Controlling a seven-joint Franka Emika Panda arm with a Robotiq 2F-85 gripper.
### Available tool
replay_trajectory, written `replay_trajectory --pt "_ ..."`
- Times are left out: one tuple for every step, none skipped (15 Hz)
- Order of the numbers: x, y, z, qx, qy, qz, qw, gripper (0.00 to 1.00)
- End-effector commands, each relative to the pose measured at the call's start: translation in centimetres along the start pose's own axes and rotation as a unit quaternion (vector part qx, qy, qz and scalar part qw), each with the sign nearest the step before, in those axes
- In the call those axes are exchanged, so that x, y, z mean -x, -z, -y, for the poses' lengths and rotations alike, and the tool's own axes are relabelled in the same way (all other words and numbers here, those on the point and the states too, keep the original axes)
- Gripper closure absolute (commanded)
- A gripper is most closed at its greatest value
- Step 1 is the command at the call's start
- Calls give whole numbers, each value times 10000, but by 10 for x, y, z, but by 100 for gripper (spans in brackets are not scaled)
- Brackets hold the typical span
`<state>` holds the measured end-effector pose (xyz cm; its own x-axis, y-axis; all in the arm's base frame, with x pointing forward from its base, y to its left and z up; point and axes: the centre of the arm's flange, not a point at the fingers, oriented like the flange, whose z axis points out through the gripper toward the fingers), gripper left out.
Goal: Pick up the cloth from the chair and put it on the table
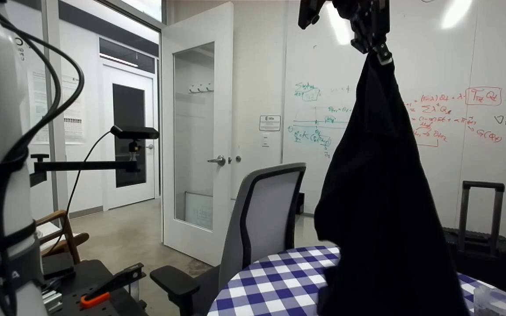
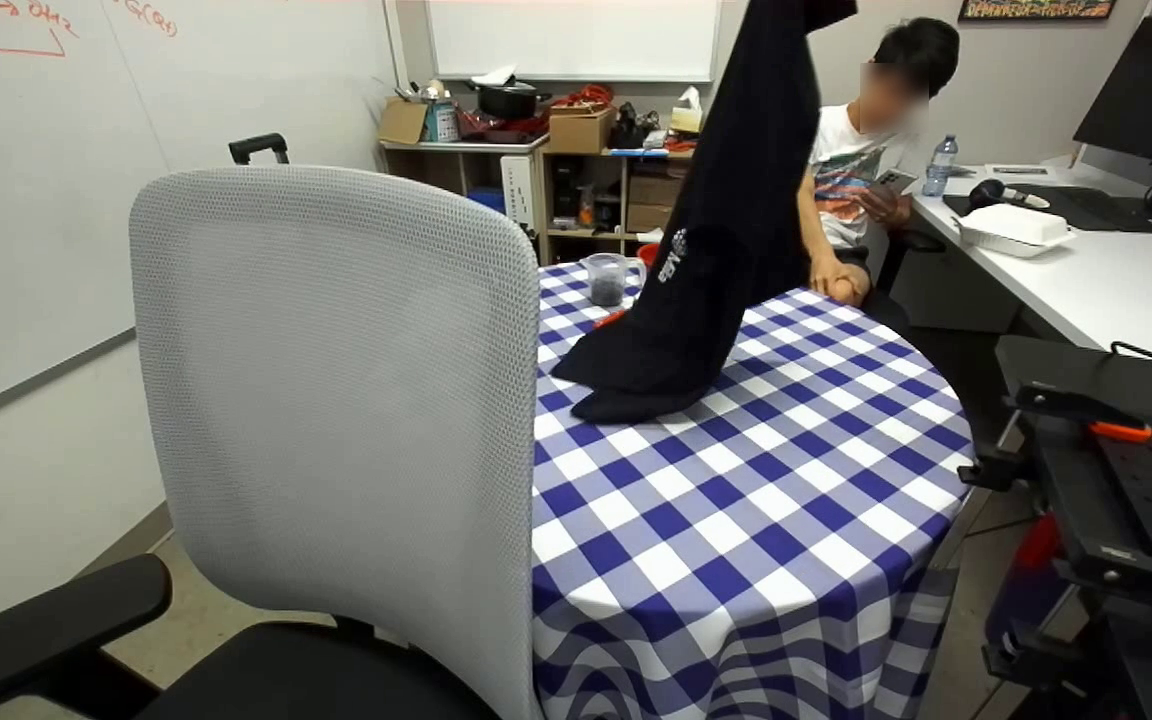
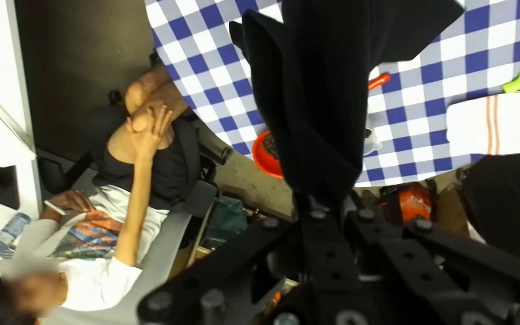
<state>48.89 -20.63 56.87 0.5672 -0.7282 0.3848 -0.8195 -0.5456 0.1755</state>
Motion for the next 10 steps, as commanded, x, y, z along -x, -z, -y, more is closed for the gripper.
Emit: replay_trajectory --pt "36 11 -75 98 -259 16 9996 99" --pt "41 14 -89 103 -280 46 9995 99" --pt "47 15 -98 86 -286 64 9995 99" --pt "53 19 -106 63 -257 77 9996 99" --pt "59 23 -112 25 -191 83 9998 99" --pt "68 29 -116 -4 -73 68 10000 99" --pt "76 33 -117 -32 60 37 10000 99" --pt "86 39 -116 -78 247 21 9997 99" --pt "93 41 -116 -91 385 2 9992 99" --pt "102 45 -113 -134 635 -1 9979 99"
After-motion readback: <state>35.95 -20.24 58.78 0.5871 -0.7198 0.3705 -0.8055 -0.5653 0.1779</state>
